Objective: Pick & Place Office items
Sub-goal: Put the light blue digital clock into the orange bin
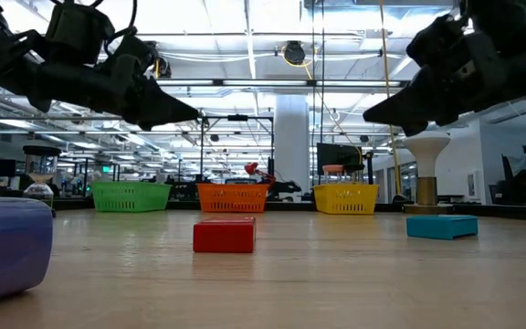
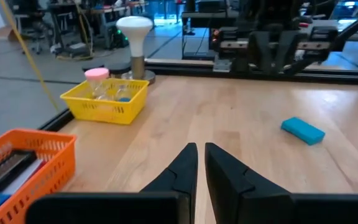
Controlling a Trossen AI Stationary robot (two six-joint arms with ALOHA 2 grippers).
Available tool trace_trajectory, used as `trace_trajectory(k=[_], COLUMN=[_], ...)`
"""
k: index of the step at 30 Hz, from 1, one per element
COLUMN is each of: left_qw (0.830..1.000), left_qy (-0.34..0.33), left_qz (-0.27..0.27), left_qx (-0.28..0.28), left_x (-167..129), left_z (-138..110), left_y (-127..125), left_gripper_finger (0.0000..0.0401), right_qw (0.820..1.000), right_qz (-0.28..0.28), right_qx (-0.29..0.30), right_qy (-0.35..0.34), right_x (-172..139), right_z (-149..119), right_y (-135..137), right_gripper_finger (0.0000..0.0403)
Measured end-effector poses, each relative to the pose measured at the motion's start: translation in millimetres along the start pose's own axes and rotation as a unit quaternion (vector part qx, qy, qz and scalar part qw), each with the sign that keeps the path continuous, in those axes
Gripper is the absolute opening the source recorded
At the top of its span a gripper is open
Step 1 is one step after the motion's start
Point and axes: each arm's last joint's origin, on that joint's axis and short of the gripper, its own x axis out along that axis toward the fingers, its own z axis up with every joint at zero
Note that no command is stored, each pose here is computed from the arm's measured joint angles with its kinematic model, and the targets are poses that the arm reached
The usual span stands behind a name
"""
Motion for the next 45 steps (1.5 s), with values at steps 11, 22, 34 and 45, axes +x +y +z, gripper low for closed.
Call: trace_trajectory(k=[11, 22, 34, 45], left_qw=[1.000, 1.000, 1.000, 1.000], left_qy=[0.002, 0.003, 0.002, 0.002], left_qz=[-0.005, -0.005, -0.005, -0.004], left_qx=[0.006, 0.006, 0.006, 0.006], left_x=[2, 2, 2, 2], left_z=[-2, -2, -2, -2], left_y=[-2, -2, -2, -2], left_gripper_finger=[0.0037, 0.0037, 0.0037, 0.0037], right_qw=[0.983, 0.966, 0.922, 0.877], right_qz=[-0.078, -0.047, -0.055, -0.004], right_qx=[-0.004, 0.002, -0.077, -0.107], right_qy=[0.164, 0.256, 0.375, 0.468], right_x=[14, 0, 18, 41], right_z=[24, 49, 56, 47], right_y=[13, 53, 90, 105], right_gripper_finger=[0.0028, 0.0118, 0.0209, 0.0286])
